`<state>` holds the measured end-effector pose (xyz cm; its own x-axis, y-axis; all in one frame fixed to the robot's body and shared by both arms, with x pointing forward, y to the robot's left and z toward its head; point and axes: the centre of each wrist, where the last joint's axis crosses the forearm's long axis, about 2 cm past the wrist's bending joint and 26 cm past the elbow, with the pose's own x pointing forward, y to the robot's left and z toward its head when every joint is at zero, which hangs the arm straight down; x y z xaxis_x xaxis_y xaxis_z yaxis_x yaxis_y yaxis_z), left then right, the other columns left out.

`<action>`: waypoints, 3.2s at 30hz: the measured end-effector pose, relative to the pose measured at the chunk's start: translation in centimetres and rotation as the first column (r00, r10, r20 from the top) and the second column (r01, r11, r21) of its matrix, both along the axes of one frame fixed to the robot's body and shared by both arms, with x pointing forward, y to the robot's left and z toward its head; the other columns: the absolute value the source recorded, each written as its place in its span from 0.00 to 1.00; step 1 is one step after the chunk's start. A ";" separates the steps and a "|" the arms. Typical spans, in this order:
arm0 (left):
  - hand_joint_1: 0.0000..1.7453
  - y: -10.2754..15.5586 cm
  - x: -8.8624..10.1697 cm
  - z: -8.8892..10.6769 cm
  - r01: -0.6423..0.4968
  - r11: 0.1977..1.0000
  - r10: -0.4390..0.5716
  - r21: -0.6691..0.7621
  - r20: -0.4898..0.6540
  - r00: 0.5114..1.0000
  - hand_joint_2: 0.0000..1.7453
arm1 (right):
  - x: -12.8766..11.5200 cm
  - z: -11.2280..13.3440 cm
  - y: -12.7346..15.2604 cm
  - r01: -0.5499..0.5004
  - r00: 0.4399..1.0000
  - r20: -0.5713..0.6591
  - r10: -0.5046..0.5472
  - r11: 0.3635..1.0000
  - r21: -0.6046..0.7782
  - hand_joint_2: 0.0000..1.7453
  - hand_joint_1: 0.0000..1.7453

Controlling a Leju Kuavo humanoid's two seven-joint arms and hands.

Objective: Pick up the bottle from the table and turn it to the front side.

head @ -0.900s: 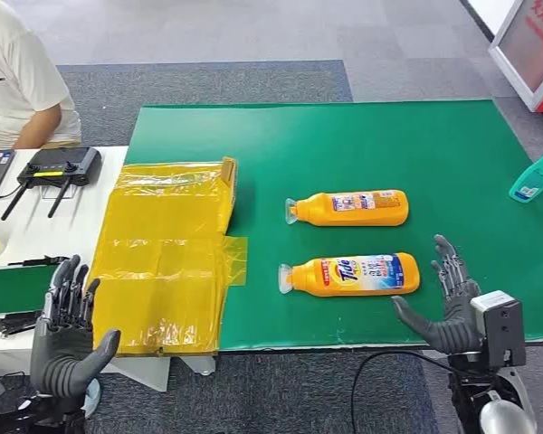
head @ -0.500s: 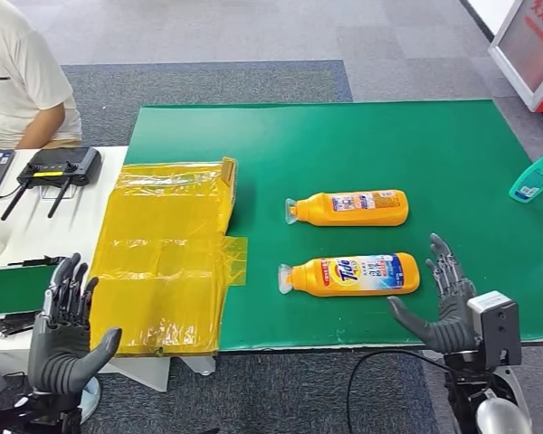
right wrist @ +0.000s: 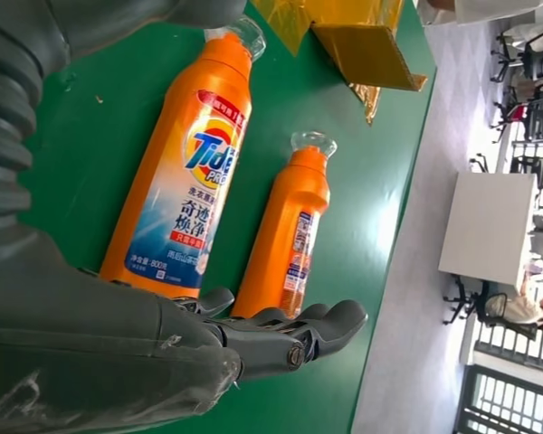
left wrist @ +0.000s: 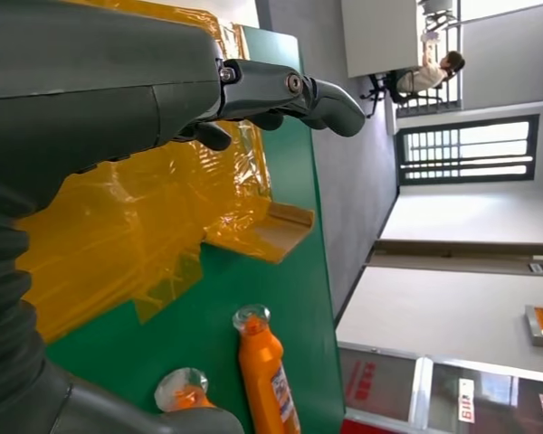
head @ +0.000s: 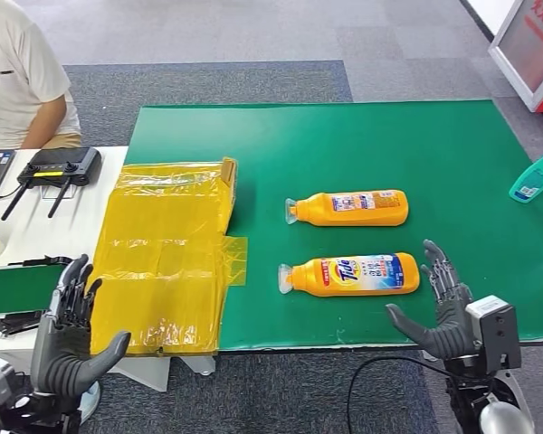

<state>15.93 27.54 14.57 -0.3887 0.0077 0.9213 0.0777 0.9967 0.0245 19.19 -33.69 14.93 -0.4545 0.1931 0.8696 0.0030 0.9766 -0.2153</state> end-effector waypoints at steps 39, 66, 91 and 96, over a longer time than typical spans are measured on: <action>0.00 3.9 5.2 0.6 0.043 0.998 -0.049 0.054 0.119 0.992 1.00 | 11.9 1.3 -0.3 -0.072 0.984 -0.173 -0.042 0.794 -0.604 1.00 0.00; 0.00 3.5 4.6 -0.1 0.073 0.988 -0.087 0.135 0.102 0.991 1.00 | 14.0 -1.9 -0.1 -0.219 0.946 -0.312 -0.090 0.531 -0.818 1.00 0.00; 0.00 1.0 4.2 -1.1 0.193 0.973 -0.207 0.125 0.102 0.973 1.00 | 17.3 -3.9 -0.4 -0.336 0.907 -0.396 -0.140 0.324 -0.884 1.00 0.00; 0.00 0.9 4.2 -1.2 0.204 0.970 -0.218 0.128 0.102 0.971 1.00 | 18.0 -4.1 0.2 -0.364 0.901 -0.413 -0.133 0.285 -0.887 1.00 0.00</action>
<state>20.13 28.48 13.37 -0.4930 -0.0034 0.8700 0.2760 0.9477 0.1601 37.20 -33.53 10.84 -0.2748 0.9411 0.1971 -0.4035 0.0732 -0.9121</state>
